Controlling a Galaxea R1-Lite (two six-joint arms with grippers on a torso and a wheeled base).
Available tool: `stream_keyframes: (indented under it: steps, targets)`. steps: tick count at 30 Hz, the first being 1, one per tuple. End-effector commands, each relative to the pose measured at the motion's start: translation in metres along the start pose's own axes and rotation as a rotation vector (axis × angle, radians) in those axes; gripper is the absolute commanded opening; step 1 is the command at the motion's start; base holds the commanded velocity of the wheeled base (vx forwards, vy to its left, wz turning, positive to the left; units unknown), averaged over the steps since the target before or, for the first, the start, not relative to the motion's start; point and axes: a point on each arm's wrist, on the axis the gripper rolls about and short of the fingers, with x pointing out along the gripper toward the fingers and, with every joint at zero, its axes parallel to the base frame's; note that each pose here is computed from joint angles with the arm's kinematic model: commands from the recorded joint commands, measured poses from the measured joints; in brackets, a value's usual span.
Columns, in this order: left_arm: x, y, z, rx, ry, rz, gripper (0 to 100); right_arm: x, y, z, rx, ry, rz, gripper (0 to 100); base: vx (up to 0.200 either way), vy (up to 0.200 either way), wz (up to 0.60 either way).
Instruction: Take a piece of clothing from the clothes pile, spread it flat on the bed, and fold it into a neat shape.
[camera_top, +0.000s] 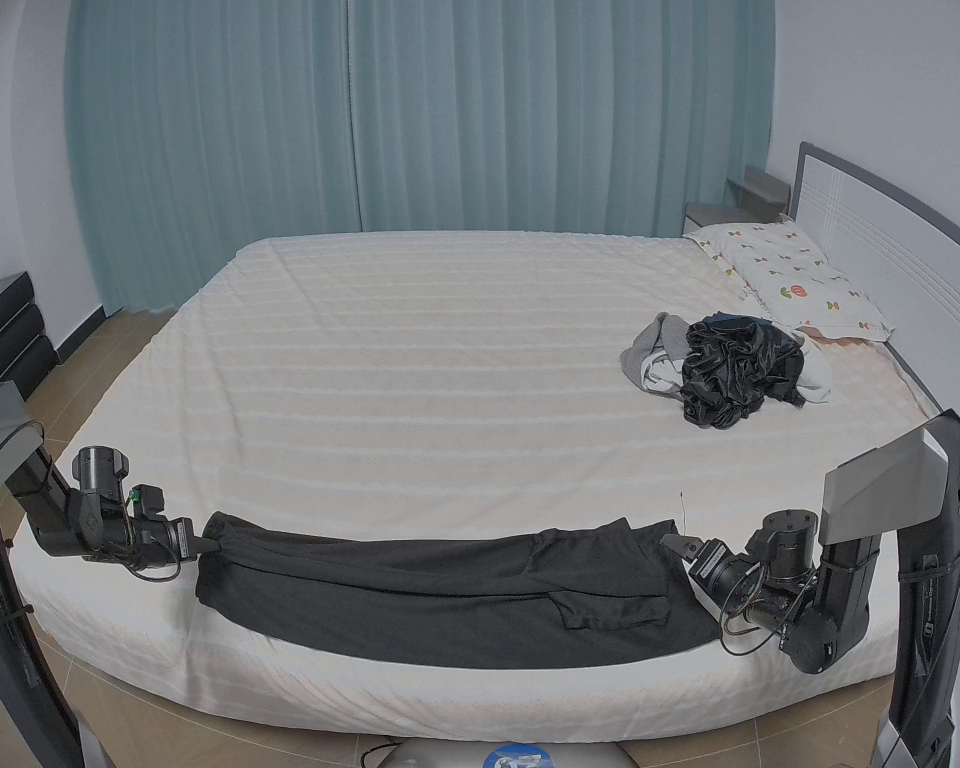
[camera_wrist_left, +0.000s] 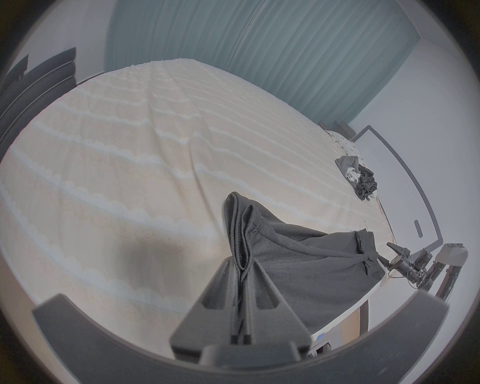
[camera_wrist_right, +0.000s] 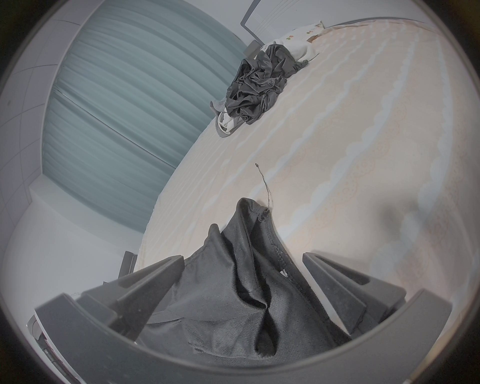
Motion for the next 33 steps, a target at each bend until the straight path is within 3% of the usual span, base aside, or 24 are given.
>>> stream_keyframes:
  steps: [1, 22, 33]
  targets:
    - [-0.006, 0.004, 0.007, -0.005, -0.022, 0.004, 0, 0.000, 0.001, 0.001, 0.000, -0.007, 0.011, 100, 0.000, 0.000, 0.00]
    - [-0.015, 0.024, 0.016, -0.051, -0.038, 0.005, 0, 0.001, 0.000, 0.001, 0.000, -0.008, 0.009, 100, 0.000, 0.000, 0.00]
    - [-0.002, 0.029, 0.006, -0.073, 0.006, -0.001, 0, 0.001, 0.000, 0.001, 0.000, -0.008, 0.009, 100, 0.000, 0.000, 0.00]
